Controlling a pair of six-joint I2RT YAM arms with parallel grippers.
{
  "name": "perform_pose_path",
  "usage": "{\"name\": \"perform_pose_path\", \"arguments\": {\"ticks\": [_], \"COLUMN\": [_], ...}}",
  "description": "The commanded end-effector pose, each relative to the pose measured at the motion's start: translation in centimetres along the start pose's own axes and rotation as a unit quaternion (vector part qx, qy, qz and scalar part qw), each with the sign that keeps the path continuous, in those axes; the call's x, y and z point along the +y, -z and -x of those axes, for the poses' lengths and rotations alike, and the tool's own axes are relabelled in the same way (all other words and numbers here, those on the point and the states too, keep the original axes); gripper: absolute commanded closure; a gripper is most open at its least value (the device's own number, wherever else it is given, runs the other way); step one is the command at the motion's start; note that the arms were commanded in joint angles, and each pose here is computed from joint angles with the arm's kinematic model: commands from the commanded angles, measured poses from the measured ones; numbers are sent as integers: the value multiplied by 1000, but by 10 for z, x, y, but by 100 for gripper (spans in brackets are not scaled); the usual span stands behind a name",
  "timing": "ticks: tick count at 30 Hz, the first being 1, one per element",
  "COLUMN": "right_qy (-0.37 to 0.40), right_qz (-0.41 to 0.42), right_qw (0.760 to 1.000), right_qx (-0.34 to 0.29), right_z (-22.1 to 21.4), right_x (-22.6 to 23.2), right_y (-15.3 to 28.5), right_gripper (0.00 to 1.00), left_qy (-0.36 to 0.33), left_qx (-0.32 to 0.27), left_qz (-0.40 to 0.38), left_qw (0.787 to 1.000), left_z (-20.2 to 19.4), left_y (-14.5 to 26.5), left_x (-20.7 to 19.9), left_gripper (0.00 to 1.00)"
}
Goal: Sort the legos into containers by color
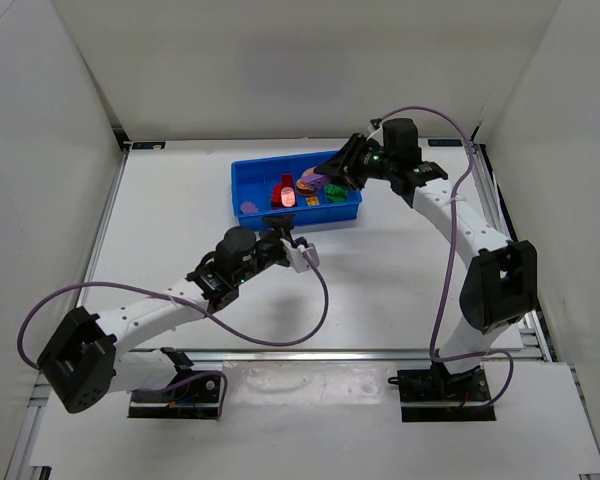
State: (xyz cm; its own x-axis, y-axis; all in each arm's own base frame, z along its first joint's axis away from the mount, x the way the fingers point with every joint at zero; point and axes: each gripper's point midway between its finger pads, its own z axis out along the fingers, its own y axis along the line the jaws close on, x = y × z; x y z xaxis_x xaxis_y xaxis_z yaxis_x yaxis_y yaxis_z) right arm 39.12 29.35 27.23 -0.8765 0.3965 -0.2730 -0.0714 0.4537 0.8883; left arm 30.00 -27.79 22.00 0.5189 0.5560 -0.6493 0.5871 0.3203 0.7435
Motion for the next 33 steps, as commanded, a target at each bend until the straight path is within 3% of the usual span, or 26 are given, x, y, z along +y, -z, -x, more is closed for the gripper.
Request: {"name": "perform_pose_path", "arguments": {"ticks": [1,13,33], "right_qy": [-32,-41,-21], "right_qz": [9,2,34], "right_qw": [999,999,999], "right_qx": [-16,-21,4], "right_z": [3,1,-13], "right_x": [24,20,43], "right_y": [-1,-7,-8], "right_gripper": [100,100,100], "left_qy": [-47,-44,-53], "left_qx": [-24,-19,-10], "left_qz": [97,165,160], "left_qw": [994,985,986], "left_z": [25,43,35], "left_y": [-3,-25,-43], "left_x": [47,86,82], "left_gripper": [29,24,21]}}
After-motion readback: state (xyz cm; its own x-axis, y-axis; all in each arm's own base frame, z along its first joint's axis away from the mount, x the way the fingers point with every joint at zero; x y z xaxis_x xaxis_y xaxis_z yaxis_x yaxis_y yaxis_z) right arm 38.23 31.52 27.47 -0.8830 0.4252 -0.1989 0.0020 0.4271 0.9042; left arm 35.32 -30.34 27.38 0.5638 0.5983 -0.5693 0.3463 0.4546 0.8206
